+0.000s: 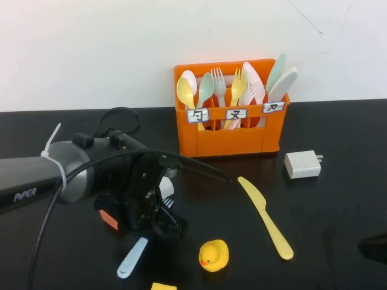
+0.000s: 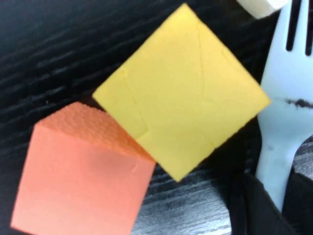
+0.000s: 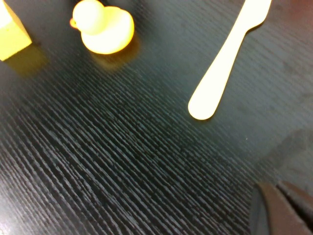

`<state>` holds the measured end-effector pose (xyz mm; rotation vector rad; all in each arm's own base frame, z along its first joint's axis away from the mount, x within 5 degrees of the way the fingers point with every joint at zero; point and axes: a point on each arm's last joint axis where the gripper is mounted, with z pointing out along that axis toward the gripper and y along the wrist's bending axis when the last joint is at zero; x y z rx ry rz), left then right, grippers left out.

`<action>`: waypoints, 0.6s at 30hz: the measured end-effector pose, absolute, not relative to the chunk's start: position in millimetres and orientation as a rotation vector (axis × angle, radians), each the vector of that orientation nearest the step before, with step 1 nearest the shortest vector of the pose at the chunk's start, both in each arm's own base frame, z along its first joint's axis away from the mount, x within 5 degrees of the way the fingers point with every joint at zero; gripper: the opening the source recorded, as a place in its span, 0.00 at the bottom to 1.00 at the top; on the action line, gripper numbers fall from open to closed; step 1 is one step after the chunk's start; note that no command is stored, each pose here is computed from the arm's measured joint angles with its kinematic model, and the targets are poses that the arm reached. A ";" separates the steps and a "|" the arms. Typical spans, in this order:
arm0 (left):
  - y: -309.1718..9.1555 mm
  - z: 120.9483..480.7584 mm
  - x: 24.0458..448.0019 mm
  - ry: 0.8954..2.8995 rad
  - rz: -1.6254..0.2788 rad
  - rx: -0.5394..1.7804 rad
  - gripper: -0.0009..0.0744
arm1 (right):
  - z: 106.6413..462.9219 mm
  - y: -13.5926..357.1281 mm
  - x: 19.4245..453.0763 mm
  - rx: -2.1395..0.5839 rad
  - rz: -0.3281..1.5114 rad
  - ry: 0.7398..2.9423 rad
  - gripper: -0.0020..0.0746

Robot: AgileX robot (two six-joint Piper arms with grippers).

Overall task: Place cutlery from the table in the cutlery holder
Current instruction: Pick up the fork, then place the fork on the box

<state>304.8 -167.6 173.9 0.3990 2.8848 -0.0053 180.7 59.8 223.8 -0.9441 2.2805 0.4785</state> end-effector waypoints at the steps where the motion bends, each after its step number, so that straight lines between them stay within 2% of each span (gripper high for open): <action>1: -167.7 174.1 305.0 2.886 -0.008 0.383 0.14 | 223.8 59.7 180.9 -0.946 0.476 2.279 0.02; 9: -168.5 178.3 304.1 2.895 -0.047 0.253 0.14 | 223.9 59.4 181.3 -0.944 0.469 2.276 0.02; 12: -170.2 191.9 305.5 2.862 -0.091 0.209 0.14 | 224.1 59.6 181.6 -0.937 0.472 2.275 0.02; 18: -177.5 242.5 315.3 2.684 -0.240 0.129 0.14 | 224.5 58.8 183.2 -0.921 0.455 2.270 0.02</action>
